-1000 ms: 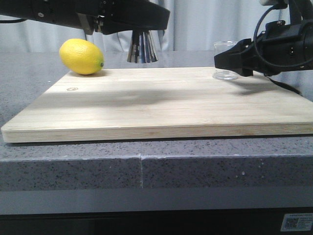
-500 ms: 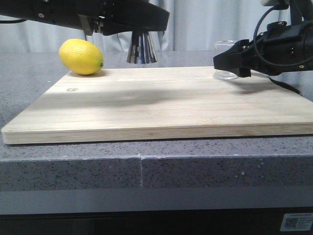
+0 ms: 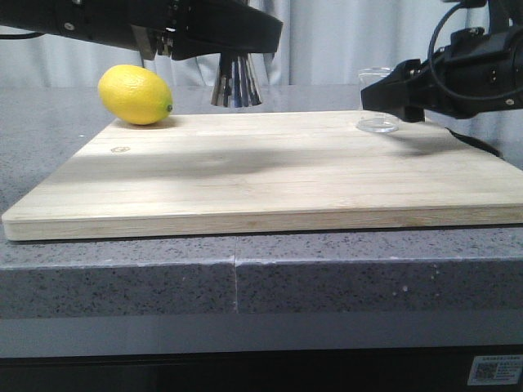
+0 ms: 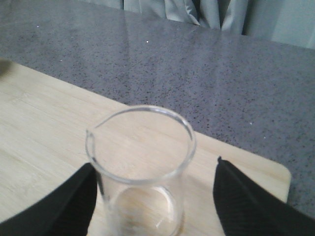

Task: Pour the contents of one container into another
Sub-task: 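Open the right gripper and lift it away from the beaker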

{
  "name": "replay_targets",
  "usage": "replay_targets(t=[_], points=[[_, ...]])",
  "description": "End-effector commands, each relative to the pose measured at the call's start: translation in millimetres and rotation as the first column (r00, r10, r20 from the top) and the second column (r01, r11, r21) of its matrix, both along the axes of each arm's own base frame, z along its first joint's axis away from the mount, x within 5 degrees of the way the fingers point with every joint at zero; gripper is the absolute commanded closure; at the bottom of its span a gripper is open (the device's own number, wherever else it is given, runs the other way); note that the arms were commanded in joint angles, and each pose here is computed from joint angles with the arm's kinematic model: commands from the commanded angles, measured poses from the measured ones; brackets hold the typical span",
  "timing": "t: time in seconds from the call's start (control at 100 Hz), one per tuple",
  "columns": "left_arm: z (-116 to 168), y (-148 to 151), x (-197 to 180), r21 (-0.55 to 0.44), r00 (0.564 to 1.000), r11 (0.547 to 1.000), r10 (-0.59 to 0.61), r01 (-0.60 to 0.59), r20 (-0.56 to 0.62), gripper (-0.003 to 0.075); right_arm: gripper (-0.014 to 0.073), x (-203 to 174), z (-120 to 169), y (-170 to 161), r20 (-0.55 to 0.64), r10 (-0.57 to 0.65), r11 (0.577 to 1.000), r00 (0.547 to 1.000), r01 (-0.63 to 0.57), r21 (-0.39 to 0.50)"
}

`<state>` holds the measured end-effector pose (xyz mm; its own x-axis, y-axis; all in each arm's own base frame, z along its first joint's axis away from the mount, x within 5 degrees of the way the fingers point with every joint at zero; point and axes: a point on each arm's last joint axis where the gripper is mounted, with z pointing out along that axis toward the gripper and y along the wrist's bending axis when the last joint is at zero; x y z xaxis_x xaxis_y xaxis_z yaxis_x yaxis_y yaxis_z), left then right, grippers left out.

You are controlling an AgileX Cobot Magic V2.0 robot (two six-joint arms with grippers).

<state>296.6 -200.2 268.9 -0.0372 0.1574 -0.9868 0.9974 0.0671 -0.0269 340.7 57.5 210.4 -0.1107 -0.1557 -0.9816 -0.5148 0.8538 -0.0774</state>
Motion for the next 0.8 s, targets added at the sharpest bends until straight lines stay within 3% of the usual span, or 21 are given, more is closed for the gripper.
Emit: replay_targets(t=[0.0, 0.33, 0.79], points=[[30, -2, -5, -0.112, 0.999, 0.994, -0.012, 0.015, 0.034, 0.0739, 0.0140, -3, 34, -1, 0.135, 0.008, 0.999, 0.991, -0.012, 0.032], [29, -2, -5, -0.111, 0.999, 0.994, -0.010, 0.014, 0.034, 0.0739, 0.0140, -18, 54, 2, 0.087, 0.049, 0.998, 0.995, -0.052, 0.043], [28, -2, -2, -0.093, 0.999, 0.995, 0.027, -0.024, 0.034, 0.0739, 0.0141, -47, 101, 0, 0.172, 0.042, 0.999, 0.984, -0.047, 0.026]])
